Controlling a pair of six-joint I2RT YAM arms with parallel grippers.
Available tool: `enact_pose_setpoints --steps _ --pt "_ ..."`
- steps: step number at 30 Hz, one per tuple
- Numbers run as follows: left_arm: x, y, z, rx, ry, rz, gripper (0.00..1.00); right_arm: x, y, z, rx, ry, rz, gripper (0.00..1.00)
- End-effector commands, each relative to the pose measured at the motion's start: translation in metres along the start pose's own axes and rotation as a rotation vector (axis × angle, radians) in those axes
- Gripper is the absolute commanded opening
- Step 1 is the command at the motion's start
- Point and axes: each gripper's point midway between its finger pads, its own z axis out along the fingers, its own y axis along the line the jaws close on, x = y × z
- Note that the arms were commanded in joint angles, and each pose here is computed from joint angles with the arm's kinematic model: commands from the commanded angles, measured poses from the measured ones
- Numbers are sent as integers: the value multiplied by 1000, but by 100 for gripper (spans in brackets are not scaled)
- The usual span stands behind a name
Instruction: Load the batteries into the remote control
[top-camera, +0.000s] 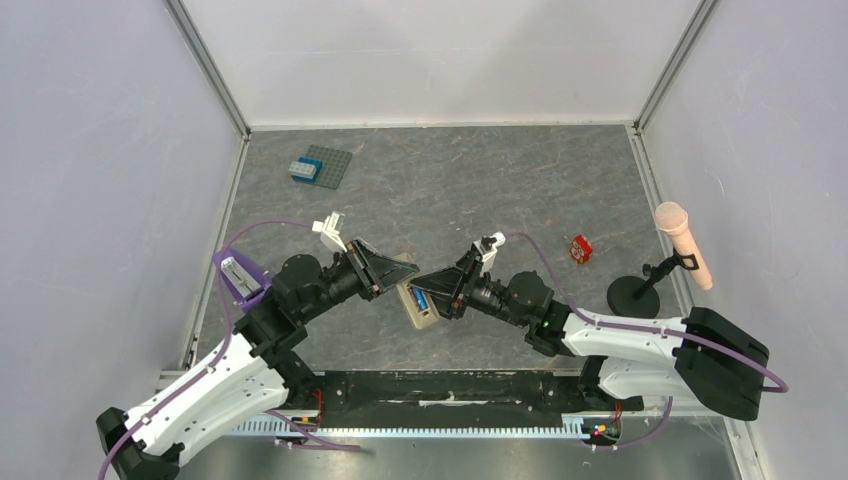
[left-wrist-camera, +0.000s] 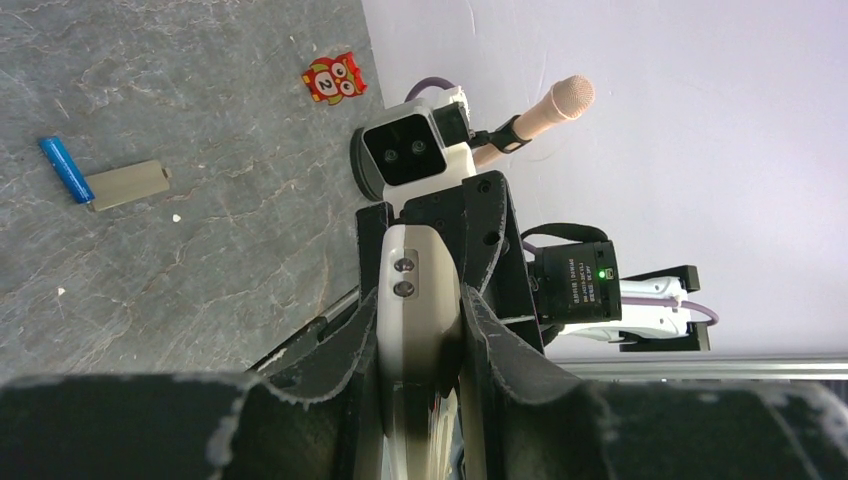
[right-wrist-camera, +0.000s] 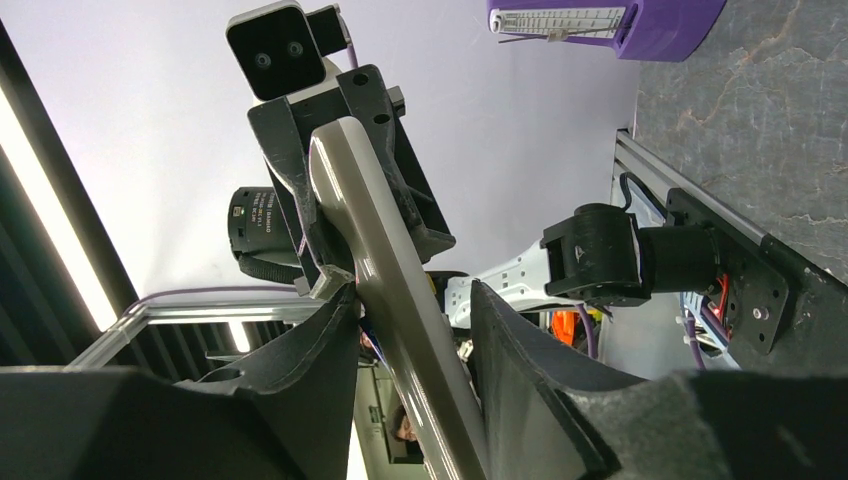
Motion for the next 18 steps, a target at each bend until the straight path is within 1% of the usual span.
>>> enact_pose_setpoints --steps 1,10,18 --pt "-37 -73 -19 201 -140 12 2 -8 -46 -6 158 -24 -23 26" --pt "-48 -76 -23 187 -196 19 2 -4 -58 -8 220 6 -78 23" --pt "-55 -83 -28 203 -225 -20 2 -6 -77 -14 300 12 -166 23"
